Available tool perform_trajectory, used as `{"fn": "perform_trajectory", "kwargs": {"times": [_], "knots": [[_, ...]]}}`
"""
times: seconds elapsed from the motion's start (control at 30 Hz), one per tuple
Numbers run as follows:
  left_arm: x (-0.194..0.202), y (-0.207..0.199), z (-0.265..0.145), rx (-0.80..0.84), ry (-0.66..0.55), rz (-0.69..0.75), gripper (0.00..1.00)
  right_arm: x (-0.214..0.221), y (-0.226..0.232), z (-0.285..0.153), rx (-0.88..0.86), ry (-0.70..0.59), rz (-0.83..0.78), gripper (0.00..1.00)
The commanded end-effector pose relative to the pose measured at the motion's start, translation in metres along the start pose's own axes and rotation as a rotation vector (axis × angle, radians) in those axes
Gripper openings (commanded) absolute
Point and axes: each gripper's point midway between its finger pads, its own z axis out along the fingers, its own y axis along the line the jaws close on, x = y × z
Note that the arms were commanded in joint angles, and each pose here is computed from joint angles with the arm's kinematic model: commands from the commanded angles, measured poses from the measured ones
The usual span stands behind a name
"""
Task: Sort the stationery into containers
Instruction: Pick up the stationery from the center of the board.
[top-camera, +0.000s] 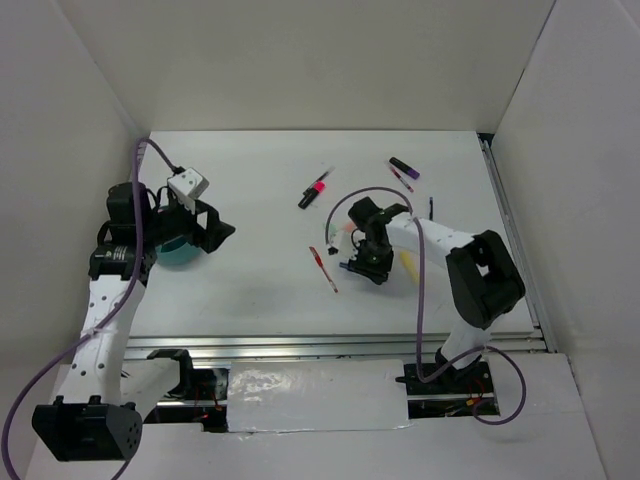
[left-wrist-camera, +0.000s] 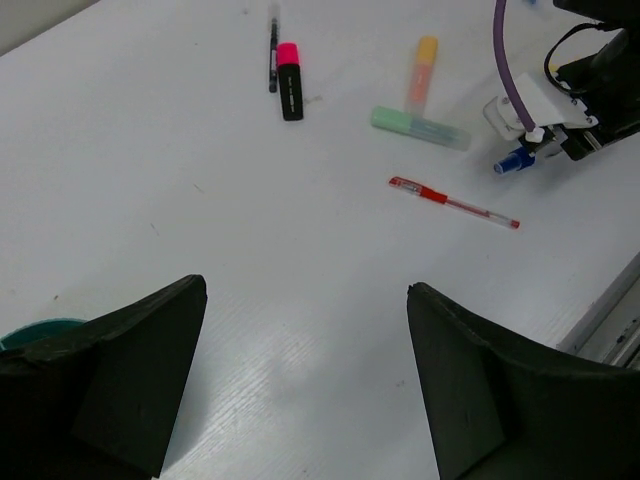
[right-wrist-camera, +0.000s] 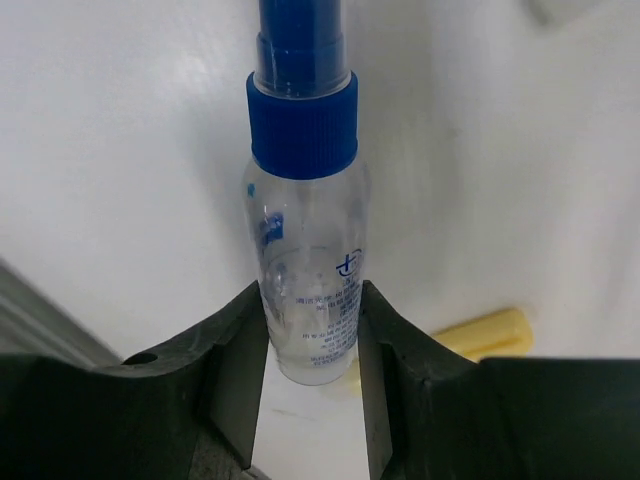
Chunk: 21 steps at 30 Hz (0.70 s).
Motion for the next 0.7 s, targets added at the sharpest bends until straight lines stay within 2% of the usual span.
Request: {"fn": "perform_trajectory", "kwargs": {"times": [0.0,0.03,0.13,0.23,0.33,0.43,0.67], "knots": [[-0.041,-0.005,-0.014,-0.023,-0.119,-0.089,0.94,-0.051,-0.005,-0.076,0.051,-0.262,-0.003,0.0],[-0.047,-0.014,-0.017,0.004,-0.137,-0.178,0.95,-0.074,-0.01,-0.114,0.086,-0.376,-0.002,0.0],[-0.067,-0.039,-0.023,0.095,-0.202,-0.28,0.95,-0.124,0.008,-0.183,0.008,-0.662,0.06,0.0],[-0.079,-0.058,-0.021,0.153,-0.255,-0.332,0.95,-0.17,0.022,-0.234,-0.041,-0.911,0.109,0.0],[-0.088,-0.068,-0.017,0.188,-0.275,-0.349,0.96,-0.197,0.047,-0.26,-0.112,-1.024,0.136,0.0],[-0.099,-0.078,-0.012,0.232,-0.285,-0.368,0.96,-0.216,0.065,-0.271,-0.175,-1.084,0.137,0.0],[-0.11,-0.1,-0.002,0.332,-0.317,-0.422,0.96,-0.238,0.08,-0.283,-0.256,-1.134,0.123,0.0]]}}
